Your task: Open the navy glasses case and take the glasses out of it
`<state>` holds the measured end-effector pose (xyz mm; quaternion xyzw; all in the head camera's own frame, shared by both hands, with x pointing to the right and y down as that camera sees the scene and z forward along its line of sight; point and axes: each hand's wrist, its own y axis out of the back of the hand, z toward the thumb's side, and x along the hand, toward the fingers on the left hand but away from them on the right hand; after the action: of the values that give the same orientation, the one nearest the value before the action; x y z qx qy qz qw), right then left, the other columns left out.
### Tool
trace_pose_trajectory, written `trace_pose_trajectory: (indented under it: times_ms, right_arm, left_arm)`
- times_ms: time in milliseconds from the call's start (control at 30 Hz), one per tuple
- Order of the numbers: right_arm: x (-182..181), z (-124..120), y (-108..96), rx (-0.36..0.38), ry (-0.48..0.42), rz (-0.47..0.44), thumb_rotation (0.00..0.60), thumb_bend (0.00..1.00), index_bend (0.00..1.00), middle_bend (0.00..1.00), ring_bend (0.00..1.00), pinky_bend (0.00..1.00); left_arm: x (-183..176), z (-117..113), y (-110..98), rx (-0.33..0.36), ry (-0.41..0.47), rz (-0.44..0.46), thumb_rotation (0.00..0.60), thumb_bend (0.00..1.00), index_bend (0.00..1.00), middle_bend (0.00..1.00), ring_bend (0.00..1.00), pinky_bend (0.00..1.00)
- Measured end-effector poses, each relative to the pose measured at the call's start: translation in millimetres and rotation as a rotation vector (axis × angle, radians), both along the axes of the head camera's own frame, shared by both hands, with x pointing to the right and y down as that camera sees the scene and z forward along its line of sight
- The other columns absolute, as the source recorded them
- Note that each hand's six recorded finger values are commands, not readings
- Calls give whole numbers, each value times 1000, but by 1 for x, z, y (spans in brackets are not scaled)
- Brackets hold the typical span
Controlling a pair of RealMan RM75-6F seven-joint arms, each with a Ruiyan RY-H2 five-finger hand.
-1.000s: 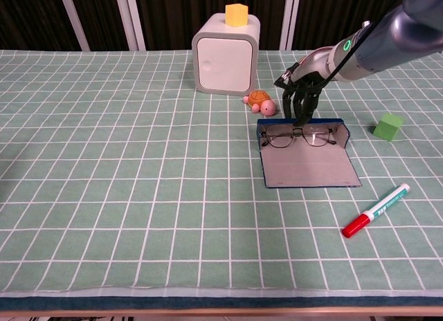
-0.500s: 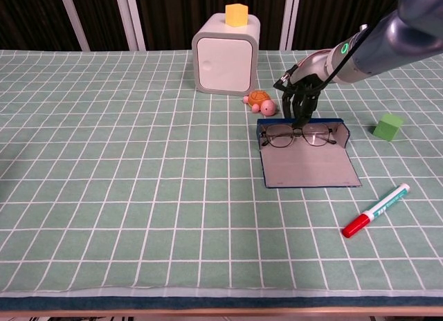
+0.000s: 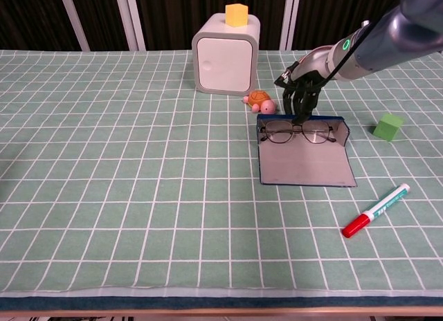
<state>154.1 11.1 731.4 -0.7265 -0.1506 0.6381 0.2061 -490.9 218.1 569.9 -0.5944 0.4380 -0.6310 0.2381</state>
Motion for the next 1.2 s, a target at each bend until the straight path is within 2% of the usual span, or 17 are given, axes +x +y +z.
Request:
trace_pose_trajectory:
  times_ms: [467,867,1200]
  right_arm:
    - [0,-12,-5,144,-28,-41,600,433,517,491,414,229]
    - [3,-21,-2,235,-46,-57,600,433,522,491,414,229]
    - [5,-26,-3,295,-24,-56,600,432,523,490,414,229]
  left_arm:
    - [0,0,1,-7,0,-5,600,443,53,0,0,0]
    - [-1,0,1,-11,-4,-6,600,442,53,0,0,0]
    - [-1,0,1,-13,-4,-6,600,443,53,0,0,0]
